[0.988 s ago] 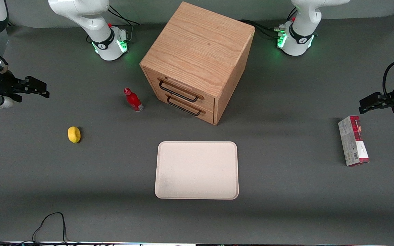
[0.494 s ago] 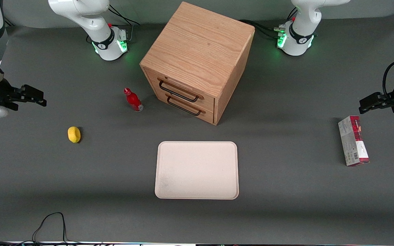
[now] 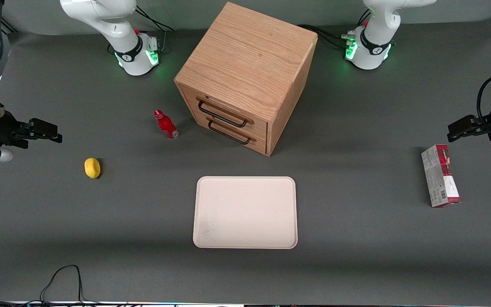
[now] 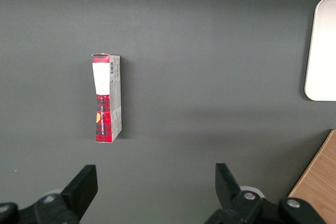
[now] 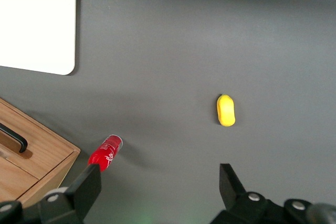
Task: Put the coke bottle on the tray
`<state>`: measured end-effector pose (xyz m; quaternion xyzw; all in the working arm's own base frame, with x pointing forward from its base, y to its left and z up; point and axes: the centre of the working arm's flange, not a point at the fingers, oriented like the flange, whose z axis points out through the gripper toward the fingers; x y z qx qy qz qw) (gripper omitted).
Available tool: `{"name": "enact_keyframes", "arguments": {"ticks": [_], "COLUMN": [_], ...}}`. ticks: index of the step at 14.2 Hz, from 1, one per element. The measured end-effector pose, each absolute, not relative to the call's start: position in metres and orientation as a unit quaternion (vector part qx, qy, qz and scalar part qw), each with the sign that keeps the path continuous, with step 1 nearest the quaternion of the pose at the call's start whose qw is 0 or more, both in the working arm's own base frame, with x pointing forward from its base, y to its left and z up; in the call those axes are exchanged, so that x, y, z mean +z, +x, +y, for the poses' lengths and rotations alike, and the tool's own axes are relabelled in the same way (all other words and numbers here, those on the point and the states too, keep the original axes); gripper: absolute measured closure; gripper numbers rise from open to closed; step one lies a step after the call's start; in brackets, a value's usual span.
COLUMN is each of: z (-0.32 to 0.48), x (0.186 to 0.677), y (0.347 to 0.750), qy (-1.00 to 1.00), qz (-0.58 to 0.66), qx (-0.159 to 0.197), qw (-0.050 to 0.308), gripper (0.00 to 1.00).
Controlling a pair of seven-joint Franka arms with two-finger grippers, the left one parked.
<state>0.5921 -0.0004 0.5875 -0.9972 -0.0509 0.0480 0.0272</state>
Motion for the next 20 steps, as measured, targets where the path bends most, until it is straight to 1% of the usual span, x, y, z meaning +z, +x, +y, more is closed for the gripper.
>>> {"name": "enact_keyframes", "arguments": {"ticks": [6, 8, 10, 13, 15, 18, 20], "z": [0.013, 0.046, 0.094, 0.173, 0.201, 0.189, 0.175], "x": [0.577, 0.569, 0.565, 0.563, 0.555, 0.544, 0.528], "y": [0.586, 0.583, 0.576, 0.555, 0.539, 0.518, 0.496], "qy": [-0.996, -0.996, -0.996, -0.996, -0.995, -0.996, -0.996], "qz": [-0.051, -0.041, -0.031, -0.016, -0.018, -0.011, -0.005], "qx": [0.066, 0.076, 0.083, 0.089, 0.098, 0.091, 0.084], "qw": [0.032, 0.029, 0.022, 0.008, 0.001, 0.005, 0.01], "gripper": [0.0, 0.0, 0.0, 0.0, 0.0, 0.0, 0.0]}}
